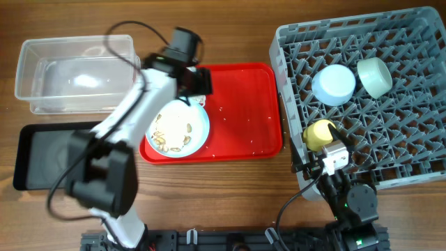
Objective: Sort waste into correct bins and load items into the dishwasher rack
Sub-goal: 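Reach the left gripper to the red wrapper and grasp it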
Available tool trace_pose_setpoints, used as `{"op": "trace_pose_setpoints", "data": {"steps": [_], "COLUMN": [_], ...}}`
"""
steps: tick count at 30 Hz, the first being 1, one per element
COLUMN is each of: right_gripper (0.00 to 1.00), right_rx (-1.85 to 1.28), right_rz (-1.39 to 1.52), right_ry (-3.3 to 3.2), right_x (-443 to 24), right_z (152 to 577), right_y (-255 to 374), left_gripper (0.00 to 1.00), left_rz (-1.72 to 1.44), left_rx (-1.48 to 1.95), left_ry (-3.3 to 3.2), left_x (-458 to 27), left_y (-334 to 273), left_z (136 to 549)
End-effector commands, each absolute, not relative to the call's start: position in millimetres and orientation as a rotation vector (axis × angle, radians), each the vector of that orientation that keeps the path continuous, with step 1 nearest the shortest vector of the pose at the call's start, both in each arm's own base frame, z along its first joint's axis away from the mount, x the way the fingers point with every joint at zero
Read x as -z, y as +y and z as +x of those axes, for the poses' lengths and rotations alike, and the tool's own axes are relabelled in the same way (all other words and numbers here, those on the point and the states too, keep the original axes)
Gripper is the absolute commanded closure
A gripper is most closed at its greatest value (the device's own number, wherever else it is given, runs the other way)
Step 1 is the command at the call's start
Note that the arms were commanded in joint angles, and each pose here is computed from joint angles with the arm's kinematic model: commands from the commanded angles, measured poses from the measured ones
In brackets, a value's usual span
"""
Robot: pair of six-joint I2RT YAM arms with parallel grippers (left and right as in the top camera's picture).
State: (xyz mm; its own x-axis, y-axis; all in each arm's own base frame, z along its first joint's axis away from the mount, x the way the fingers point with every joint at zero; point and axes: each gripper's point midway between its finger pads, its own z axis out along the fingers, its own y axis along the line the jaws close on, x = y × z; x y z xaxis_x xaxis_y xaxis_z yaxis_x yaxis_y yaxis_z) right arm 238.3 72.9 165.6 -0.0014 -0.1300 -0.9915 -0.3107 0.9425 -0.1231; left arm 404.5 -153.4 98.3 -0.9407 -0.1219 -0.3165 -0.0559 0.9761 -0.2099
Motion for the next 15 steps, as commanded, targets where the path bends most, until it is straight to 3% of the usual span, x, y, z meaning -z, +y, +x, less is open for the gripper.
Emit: {"op": "trace_pose_setpoints", "data": {"steps": [1,3,4,5,7,12,15], "right_gripper": [0.00,0.00,0.00,0.00,0.00,0.00,0.00], "right_rx": [-0.152,-0.152,-0.152,-0.152,-0.152,-0.152,-0.152], "right_rz": [-0.363,-0.363,-0.363,-0.363,-0.363,-0.363,-0.363], "right_ry": [1.576,1.576,1.576,1.576,1.576,1.576,1.576], "right_x": [-164.9,-164.9,-164.9,-164.9,-164.9,-164.9,-164.9], "right_z": [237.9,237.9,237.9,237.9,237.9,237.9,237.9], "right_y": [74.8,74.8,74.8,74.8,74.8,74.8,74.8], "left_gripper": [0.31,0.38,0.50,0.71,0.94,0.96,0.96], "left_rz": [-0.012,0.011,0.016,0.016,-0.001,-0.107,-0.299], "left_rx": [0.027,0.016,0.014,0.015,0.033,0.110,0.042], "left_ry": [2.840,2.855,2.859,2.859,2.837,2.658,2.538], "left_x": [-38.8,-20.1,-16.6,-16.9,-34.6,-139.3,-190.7], "left_y": [-159.7,-166.7,-168.2,-168.5,-170.6,-160.6,-101.2], "left_z": [406.5,407.5,407.2,407.3,411.3,436.3,443.1]}}
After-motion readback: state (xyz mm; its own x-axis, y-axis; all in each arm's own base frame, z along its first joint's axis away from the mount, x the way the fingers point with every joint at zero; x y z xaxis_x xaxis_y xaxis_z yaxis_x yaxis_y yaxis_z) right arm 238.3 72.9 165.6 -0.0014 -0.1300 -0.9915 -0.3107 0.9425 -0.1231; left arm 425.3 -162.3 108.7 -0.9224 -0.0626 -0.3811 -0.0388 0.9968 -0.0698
